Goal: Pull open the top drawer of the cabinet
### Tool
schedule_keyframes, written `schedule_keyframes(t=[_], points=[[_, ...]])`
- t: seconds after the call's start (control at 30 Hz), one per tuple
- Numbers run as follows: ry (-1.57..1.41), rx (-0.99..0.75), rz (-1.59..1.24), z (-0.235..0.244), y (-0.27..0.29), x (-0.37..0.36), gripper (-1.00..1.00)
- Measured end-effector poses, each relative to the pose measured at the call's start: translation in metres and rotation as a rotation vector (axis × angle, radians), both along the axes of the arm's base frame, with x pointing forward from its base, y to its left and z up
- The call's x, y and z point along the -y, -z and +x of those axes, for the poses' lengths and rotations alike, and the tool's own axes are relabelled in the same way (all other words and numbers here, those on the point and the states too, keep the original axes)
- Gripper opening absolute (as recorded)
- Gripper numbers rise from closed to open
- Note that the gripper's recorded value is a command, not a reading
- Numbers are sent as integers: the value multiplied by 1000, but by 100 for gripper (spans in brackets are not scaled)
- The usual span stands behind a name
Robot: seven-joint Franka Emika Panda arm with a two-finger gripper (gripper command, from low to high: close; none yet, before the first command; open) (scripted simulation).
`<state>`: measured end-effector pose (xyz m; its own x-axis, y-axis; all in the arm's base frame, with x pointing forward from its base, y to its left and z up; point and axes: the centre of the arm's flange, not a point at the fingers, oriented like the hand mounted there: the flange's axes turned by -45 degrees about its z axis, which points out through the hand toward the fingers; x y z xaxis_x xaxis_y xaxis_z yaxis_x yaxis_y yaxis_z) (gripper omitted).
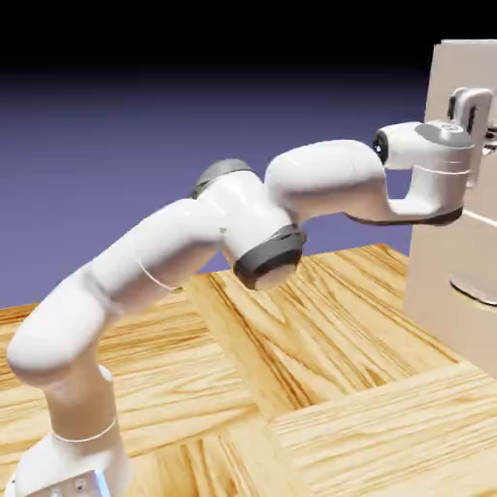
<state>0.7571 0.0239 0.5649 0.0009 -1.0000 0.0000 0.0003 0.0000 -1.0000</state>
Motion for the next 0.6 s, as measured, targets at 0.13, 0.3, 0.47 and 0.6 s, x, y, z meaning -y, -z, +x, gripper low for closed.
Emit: schedule_keyframes(t=[0.13,0.3,0.47,0.6], points=[[0,0,0,-21,0,0,-100],[0,0,0,-53,0,0,-100],[-2,1,-2,-90,0,-1,-100],[0,0,0,-119,0,0,-100]])
